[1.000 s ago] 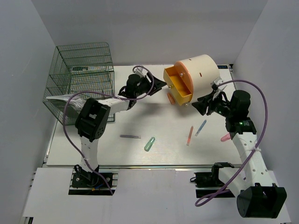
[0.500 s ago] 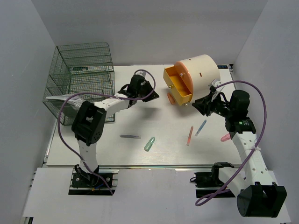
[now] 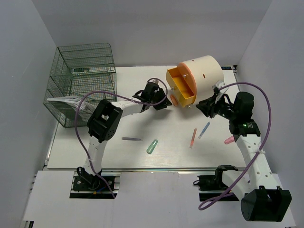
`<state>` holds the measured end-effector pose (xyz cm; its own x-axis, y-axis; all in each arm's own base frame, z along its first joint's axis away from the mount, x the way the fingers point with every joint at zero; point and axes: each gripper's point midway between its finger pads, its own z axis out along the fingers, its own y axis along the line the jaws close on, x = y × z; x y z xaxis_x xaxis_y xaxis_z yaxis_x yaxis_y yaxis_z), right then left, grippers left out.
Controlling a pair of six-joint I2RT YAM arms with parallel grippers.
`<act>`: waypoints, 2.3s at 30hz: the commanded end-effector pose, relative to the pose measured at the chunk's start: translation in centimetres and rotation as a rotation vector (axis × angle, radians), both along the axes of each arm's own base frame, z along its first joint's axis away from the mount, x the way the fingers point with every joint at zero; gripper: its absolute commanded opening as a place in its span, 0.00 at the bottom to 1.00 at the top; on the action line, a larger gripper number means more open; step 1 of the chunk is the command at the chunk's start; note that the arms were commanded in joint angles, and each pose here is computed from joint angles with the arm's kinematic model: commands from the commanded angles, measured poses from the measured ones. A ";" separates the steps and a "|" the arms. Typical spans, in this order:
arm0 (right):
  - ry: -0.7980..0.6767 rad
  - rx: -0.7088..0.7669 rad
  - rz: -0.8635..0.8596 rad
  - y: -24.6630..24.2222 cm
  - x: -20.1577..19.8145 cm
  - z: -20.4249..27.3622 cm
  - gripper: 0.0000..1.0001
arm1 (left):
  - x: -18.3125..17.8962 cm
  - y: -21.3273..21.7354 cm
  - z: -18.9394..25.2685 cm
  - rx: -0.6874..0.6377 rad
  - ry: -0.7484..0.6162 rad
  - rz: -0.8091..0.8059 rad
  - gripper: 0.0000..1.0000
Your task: Organize the desk
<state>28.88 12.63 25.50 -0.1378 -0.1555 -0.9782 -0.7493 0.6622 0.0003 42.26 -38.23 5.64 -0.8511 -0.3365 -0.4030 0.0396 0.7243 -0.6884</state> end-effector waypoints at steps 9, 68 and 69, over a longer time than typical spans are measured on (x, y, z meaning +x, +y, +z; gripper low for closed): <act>-0.053 -0.012 0.003 -0.1 -0.3 0.9 0.34 | 2.4 -3.0 1.8 -0.165 -0.043 0.058 0.50; -0.055 -0.016 -0.009 -0.3 -0.1 0.8 0.34 | 4.9 -4.3 -2.7 -0.102 0.030 0.133 0.44; -0.057 -0.016 -0.006 -0.2 -0.1 0.9 0.34 | 4.9 -4.3 -2.5 -0.104 0.026 0.132 0.43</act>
